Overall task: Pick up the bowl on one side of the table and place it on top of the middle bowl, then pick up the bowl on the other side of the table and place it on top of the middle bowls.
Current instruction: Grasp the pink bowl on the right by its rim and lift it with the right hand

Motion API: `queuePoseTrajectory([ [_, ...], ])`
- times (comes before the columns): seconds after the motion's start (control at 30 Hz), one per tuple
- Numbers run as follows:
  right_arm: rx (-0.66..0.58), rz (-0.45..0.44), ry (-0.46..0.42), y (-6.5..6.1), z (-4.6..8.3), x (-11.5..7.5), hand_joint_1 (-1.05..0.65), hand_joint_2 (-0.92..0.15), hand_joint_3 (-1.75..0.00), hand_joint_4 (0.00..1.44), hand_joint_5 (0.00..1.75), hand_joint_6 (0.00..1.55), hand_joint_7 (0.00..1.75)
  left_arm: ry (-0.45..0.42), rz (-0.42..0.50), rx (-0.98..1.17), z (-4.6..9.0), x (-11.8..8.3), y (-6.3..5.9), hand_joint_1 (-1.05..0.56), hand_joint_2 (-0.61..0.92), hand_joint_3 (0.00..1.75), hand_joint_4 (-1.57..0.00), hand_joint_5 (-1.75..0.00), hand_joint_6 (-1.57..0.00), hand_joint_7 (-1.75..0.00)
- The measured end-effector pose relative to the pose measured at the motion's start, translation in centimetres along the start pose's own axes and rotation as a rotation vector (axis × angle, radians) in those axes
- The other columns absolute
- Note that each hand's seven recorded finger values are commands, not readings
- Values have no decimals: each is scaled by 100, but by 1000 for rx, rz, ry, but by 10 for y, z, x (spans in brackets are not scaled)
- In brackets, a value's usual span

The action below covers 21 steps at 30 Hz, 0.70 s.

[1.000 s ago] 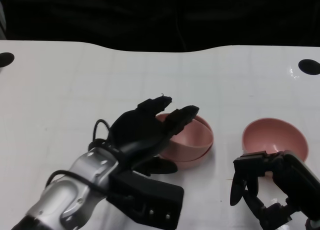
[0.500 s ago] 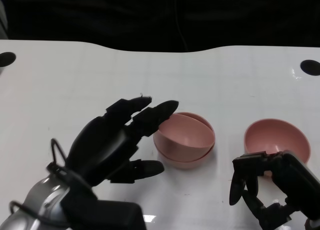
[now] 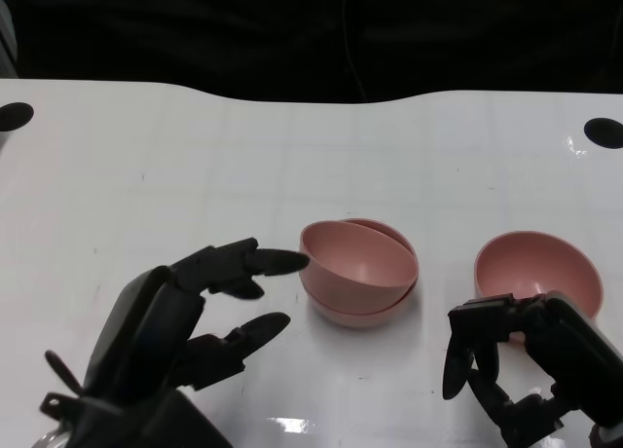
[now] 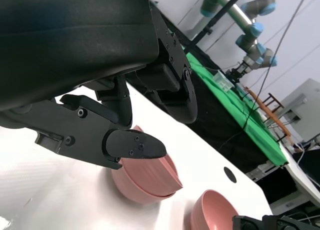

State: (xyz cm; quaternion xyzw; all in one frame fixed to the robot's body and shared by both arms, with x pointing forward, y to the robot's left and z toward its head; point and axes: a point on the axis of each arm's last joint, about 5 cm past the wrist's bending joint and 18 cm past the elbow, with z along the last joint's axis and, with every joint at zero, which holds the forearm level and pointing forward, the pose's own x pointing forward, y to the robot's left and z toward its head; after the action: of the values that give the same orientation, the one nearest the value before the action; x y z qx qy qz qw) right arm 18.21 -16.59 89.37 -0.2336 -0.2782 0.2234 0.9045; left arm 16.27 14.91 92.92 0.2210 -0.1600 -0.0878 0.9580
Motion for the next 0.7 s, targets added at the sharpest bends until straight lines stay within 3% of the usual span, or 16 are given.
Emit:
queuePoseTrajectory([
  [0.17,0,-1,1,0,0,-1,24,-4,-170,97,171,93,130,51,31,-79,-6,-23,-2,-1,53,101,-72,-135,-74,-104],
  [0.37,4,-4,5,-1,-1,-1,22,-5,-169,97,171,93,130,71,79,-97,-9,-36,-2,1,34,144,-89,-161,-84,-128],
  [0.53,1,-9,3,-1,-2,-2,21,-5,-169,97,170,93,128,44,108,-105,-13,-37,-4,1,30,152,-90,-165,-85,-135],
  [0.6,-7,-26,6,-3,-2,-3,19,-18,-145,90,149,86,110,23,140,-122,-17,-37,-8,-1,28,158,-95,-170,-84,-151],
  [0.63,-18,-42,9,-4,-2,-3,17,-21,-133,81,132,78,96,19,161,-137,-21,-36,-11,-2,27,159,-96,-170,-83,-154],
  [0.7,-58,-70,23,-9,-1,-2,11,-24,-121,72,116,71,81,11,181,-157,-25,-33,-17,-2,25,161,-96,-171,-84,-156],
])
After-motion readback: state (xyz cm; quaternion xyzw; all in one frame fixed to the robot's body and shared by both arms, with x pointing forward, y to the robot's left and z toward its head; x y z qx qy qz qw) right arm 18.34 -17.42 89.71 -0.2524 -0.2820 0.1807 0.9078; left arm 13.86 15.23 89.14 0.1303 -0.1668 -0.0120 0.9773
